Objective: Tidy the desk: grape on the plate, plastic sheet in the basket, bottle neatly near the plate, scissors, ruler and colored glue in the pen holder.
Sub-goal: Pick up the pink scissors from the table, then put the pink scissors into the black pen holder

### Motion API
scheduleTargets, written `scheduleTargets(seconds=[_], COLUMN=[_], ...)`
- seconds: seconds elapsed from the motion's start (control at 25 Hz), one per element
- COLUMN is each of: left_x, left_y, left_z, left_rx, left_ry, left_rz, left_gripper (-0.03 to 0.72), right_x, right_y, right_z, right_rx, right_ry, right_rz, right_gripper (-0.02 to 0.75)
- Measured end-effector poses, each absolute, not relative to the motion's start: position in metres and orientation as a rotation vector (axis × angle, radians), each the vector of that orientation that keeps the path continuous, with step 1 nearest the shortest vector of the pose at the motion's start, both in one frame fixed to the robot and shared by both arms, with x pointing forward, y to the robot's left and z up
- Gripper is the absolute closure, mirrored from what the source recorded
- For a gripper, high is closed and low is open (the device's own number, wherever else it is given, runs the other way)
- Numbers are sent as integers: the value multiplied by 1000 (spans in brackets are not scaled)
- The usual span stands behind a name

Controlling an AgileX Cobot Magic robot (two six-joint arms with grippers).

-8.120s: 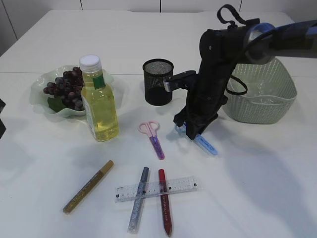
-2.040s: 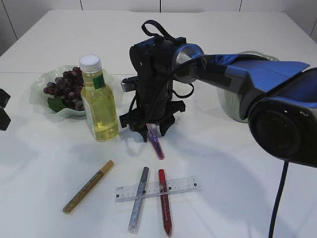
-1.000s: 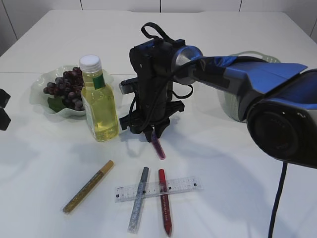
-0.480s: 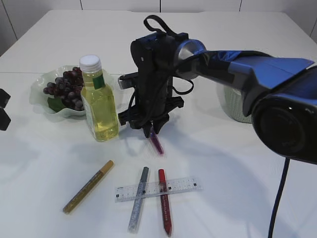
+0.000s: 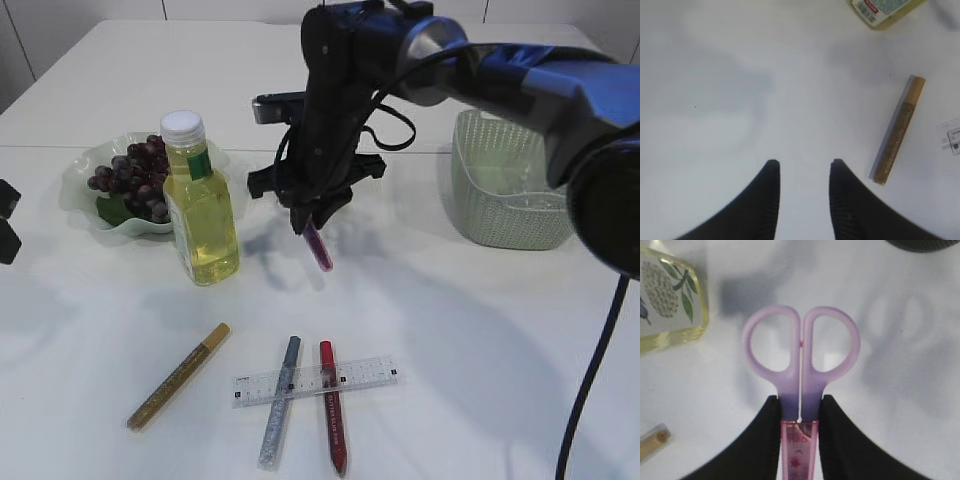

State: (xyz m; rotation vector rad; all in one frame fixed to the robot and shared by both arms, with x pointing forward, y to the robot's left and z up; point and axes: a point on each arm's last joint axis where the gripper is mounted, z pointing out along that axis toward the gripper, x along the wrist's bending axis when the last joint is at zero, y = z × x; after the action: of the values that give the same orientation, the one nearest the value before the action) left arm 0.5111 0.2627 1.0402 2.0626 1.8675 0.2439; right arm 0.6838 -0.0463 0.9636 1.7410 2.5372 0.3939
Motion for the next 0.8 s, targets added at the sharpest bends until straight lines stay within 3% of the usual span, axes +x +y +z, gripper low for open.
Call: scheduleTargets(seconds=[0.44, 0.8], left_x=[511, 510], left_y=[263, 263], left_z=[1040, 1040], left_rx=[2066, 2073], left_ry=[1870, 1875], left_rz=[238, 228], left_gripper=[445, 446], right_x=[700, 715], right_y=[-106, -140], right_z=[1032, 1046], right_rx=[1801, 1684], right_ry=[2540, 2548], right_rz=[800, 999], right_gripper=[545, 545])
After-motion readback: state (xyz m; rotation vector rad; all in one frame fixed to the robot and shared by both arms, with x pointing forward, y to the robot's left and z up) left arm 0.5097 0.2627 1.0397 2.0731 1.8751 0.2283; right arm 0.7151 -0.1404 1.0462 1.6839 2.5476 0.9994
